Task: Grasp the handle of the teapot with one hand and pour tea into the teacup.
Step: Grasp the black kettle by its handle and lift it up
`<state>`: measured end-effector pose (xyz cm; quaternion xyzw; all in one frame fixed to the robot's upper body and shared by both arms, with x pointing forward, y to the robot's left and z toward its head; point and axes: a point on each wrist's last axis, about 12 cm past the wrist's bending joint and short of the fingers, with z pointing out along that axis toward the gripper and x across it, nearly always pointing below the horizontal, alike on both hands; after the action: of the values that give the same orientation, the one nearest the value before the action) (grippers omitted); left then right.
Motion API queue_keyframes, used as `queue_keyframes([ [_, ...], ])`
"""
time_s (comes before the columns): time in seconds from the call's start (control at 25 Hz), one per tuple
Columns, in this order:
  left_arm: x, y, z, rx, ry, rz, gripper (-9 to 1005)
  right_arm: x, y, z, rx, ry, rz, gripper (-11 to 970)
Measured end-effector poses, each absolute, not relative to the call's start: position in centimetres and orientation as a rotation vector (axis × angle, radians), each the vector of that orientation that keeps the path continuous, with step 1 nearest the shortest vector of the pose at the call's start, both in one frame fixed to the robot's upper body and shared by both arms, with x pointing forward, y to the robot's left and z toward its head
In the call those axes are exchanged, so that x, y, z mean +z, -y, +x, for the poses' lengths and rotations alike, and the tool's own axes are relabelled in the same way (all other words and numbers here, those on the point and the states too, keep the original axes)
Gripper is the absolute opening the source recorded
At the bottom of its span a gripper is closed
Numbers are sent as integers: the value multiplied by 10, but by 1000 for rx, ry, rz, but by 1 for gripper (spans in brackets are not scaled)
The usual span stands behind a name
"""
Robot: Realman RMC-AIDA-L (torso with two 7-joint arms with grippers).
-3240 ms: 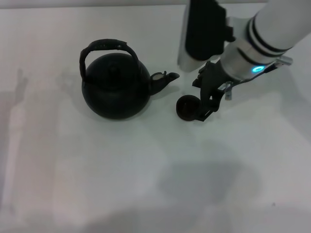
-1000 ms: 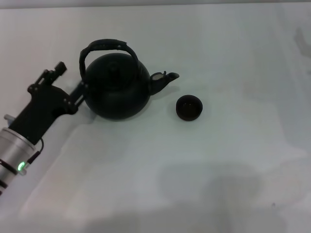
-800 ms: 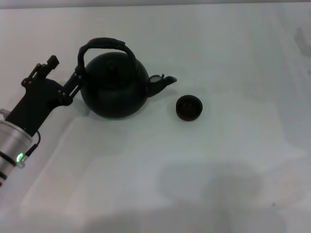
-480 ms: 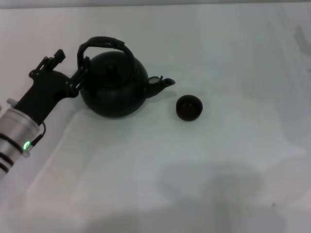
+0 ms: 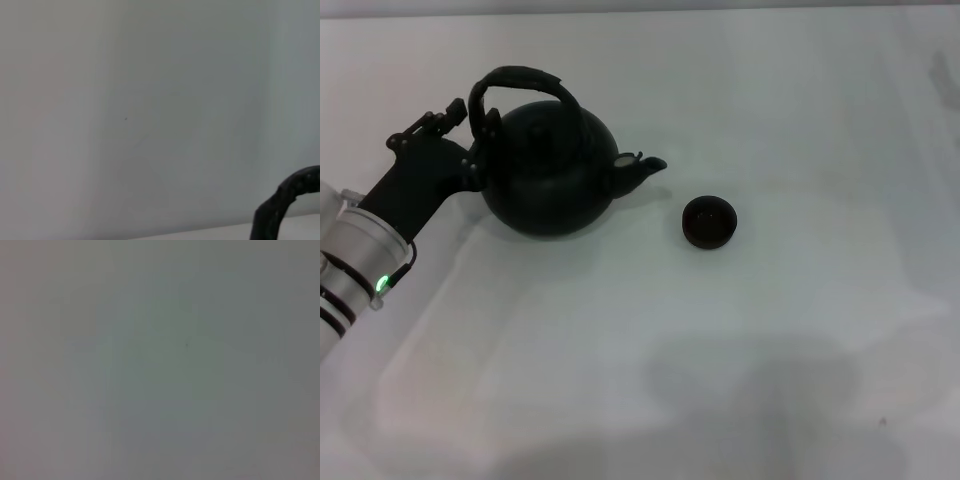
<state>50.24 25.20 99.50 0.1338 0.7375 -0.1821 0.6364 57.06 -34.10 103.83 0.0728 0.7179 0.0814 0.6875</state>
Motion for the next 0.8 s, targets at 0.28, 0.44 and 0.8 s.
queue_keyframes([
  [0.28,994,-253,502,-411,-1696,312,266,1039,342,571,180,-1606,164,845],
  [0.44,995,-251,503,-416,-1685,317,156,1039,342,571,180,-1604,168,845],
  [0.8,1004,-251,504,-435,-1609,325,117,1040,344,571,174,-1601,169,845],
])
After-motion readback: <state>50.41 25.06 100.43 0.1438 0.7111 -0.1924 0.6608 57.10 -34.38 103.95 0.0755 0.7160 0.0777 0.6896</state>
